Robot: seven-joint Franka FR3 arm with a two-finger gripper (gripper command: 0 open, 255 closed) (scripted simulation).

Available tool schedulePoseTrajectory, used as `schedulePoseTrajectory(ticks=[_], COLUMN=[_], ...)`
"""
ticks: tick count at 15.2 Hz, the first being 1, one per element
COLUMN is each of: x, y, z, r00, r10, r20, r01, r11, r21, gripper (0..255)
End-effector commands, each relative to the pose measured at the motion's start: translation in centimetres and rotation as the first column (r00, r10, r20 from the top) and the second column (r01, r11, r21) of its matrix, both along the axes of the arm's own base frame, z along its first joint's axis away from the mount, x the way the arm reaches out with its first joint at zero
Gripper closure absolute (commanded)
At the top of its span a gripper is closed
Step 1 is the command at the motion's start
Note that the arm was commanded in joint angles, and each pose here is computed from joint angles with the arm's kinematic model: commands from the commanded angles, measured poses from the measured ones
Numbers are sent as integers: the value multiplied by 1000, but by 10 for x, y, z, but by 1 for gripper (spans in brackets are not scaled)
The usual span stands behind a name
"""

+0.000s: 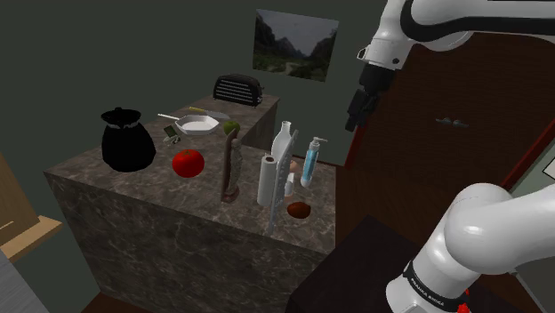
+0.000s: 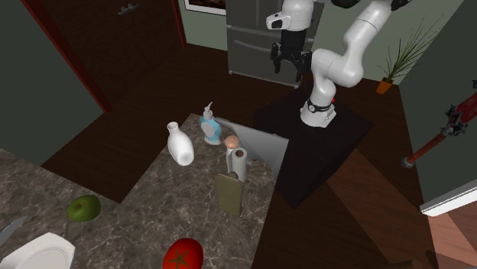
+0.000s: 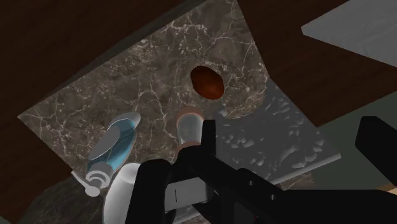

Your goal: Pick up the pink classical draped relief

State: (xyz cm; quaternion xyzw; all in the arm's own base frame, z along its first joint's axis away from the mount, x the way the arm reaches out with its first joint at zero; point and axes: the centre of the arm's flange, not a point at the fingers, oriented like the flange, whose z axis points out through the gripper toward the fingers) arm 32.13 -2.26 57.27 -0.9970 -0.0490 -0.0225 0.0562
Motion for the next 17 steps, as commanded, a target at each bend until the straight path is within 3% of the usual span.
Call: schedulePoseTrajectory(ticks=[1, 17], x=[0, 176], y=[0, 63], z=[0, -81], r00=[1000, 993], r10=[0, 101], r20=[0, 65], r01=[0, -101], r11=[1000, 995], r21=[0, -8], gripper=[0, 0])
